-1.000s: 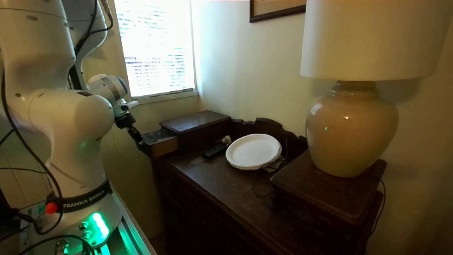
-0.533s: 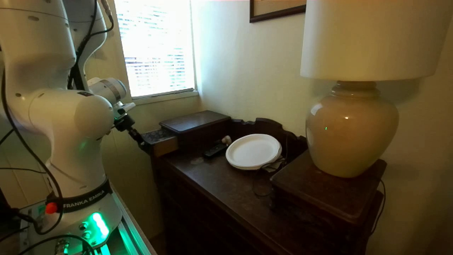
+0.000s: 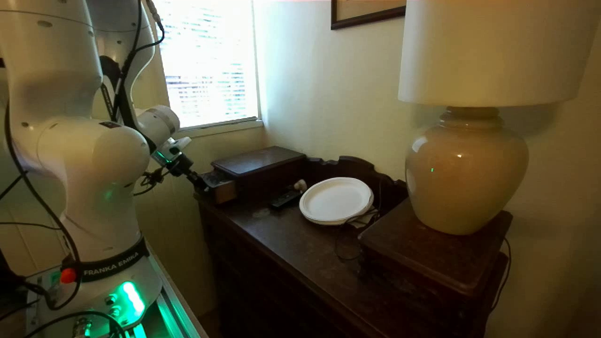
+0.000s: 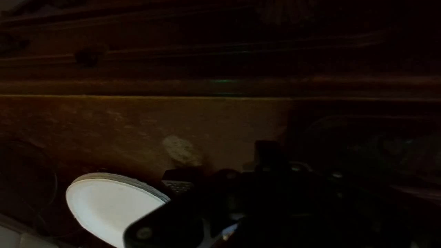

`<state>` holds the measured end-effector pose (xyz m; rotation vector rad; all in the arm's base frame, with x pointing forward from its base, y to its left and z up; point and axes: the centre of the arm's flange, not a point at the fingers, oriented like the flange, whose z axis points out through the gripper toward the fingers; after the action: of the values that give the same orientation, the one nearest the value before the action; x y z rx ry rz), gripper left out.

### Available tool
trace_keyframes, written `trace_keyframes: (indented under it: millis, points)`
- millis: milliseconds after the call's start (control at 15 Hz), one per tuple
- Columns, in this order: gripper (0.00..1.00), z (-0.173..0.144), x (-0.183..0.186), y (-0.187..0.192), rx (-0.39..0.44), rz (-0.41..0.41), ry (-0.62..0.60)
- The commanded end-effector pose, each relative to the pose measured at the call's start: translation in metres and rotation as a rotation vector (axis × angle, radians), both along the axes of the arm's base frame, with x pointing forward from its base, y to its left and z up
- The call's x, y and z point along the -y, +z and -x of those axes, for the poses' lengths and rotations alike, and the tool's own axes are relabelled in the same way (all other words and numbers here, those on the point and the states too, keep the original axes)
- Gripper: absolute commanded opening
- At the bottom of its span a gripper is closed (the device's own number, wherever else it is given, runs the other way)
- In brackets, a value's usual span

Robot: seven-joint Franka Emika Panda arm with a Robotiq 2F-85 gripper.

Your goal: Close the small drawer on the left

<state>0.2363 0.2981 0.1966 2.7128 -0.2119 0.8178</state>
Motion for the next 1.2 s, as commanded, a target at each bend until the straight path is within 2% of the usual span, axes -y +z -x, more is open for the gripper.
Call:
trace_keyframes:
  millis: [0, 267, 533, 733, 1133]
  points:
    - [0.04, -0.001, 0.000, 0.000, -0.001, 0.001, -0.001]
    - [0.04, 0.003, -0.003, 0.000, -0.001, 0.000, 0.012]
    - [0.03, -0.006, -0.001, -0.003, 0.079, -0.018, 0.035]
    - [0.02, -0.016, 0.002, -0.002, 0.175, -0.056, 0.042]
    - [0.03, -0.031, 0.012, -0.010, 0.255, -0.121, 0.021]
